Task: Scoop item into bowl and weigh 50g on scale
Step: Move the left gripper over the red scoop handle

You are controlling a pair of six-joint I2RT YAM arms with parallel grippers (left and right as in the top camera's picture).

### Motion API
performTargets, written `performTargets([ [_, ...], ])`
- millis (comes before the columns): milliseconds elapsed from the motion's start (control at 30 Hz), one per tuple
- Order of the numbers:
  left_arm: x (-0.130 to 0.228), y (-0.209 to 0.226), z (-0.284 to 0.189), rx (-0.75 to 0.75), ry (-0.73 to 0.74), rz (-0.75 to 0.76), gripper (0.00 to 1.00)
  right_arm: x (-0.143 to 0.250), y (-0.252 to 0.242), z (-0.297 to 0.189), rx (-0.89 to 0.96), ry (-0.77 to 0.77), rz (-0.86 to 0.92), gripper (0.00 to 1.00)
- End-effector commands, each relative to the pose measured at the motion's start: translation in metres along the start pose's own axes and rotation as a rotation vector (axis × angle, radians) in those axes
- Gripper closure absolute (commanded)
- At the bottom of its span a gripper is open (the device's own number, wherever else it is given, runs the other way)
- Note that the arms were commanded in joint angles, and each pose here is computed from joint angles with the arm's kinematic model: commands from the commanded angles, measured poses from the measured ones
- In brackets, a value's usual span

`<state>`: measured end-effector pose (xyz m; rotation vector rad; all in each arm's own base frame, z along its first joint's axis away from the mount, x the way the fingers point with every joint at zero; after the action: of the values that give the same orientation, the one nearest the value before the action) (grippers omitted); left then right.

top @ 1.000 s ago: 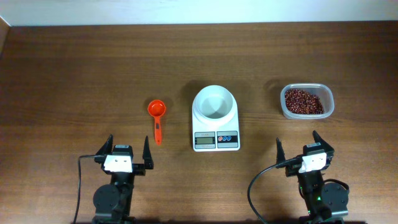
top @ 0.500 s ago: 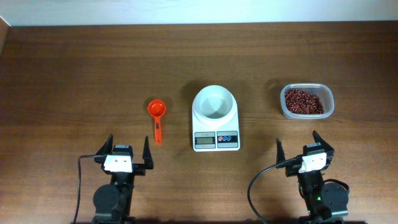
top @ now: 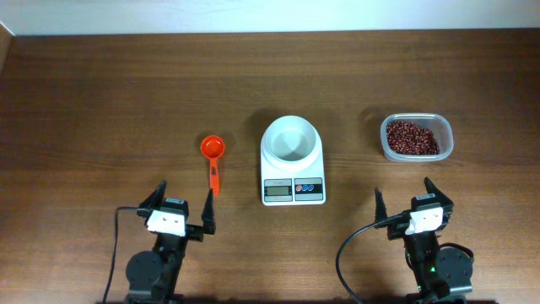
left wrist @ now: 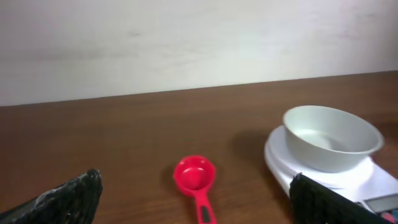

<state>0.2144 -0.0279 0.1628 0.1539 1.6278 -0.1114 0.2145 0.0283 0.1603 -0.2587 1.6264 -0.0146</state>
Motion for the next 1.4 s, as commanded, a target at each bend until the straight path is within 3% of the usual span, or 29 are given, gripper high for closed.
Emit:
performTargets([
  [0, -0.024, -0.017, -0.009, 0.121, -0.009, 0.010, 0.01, 0.003, 0.000, 0.000, 0.003, 0.004, 0.004, 0.01],
  [100, -0.047, -0.018, -0.020, 0.125, 0.034, -0.006, 0.01, 0.003, 0.000, 0.000, 0.003, 0.004, 0.004, 0.01],
  [233, -0.103, -0.022, -0.028, 0.159, 0.102, -0.014, 0.01, 0.003, 0.000, 0.000, 0.003, 0.004, 0.004, 0.01],
  [433, -0.133, -0.024, 0.012, 0.232, 0.414, -0.029, 0.01, 0.003, 0.000, 0.000, 0.003, 0.004, 0.004, 0.01],
  [533, -0.111, -0.021, 0.049, 0.256, 0.665, -0.046, 0.01, 0.003, 0.000, 0.000, 0.003, 0.004, 0.004, 0.01],
  [700, -0.033, -0.038, 0.096, 0.407, 1.000, -0.213, 0.01, 0.003, 0.000, 0.000, 0.003, 0.004, 0.004, 0.02],
  [867, 0.027, -0.041, 0.114, 0.429, 1.177, -0.286, 0.01, 0.003, 0.000, 0.000, 0.003, 0.004, 0.004, 0.01],
  [1000, 0.044, -0.043, 0.118, 0.444, 1.220, -0.314, 0.01, 0.003, 0.000, 0.000, 0.003, 0.004, 0.004, 0.01],
  [1033, 0.046, -0.043, 0.118, 0.443, 1.226, -0.314, 0.07, 0.003, 0.000, 0.000, 0.003, 0.004, 0.004, 0.01],
  [1067, 0.046, -0.043, 0.118, 0.440, 1.228, -0.313, 0.32, 0.003, 0.000, 0.000, 0.003, 0.004, 0.004, 0.01],
  [1100, 0.046, -0.043, 0.118, 0.440, 1.228, -0.313, 0.45, 0.003, 0.000, 0.000, 0.003, 0.004, 0.004, 0.01],
  [1167, 0.046, -0.042, 0.121, 0.440, 1.210, -0.307, 0.88, 0.003, 0.000, 0.000, 0.003, 0.004, 0.004, 0.01],
  [1233, 0.045, -0.040, 0.127, 0.406, 1.193, -0.322, 0.98, 0.003, 0.000, 0.000, 0.003, 0.004, 0.004, 0.01],
  [1267, 0.048, -0.032, 0.131, 0.315, 1.204, -0.337, 1.00, 0.003, 0.000, 0.000, 0.003, 0.004, 0.004, 0.01],
  [1367, 0.054, -0.014, 0.135, 0.161, 1.211, -0.306, 1.00, 0.003, 0.000, 0.000, 0.003, 0.004, 0.004, 0.01],
])
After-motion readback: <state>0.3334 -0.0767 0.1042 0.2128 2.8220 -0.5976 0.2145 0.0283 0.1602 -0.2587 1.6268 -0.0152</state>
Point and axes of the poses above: each gripper's point midway between its finger pads, its own z axis out along the fingers, its own y axis along the line the jaws close on, x = y × z, the point moved 3 cm from there along -z, back along the fingers, and after that the axes turned 1 degree about -z, right-handed, at the moved point
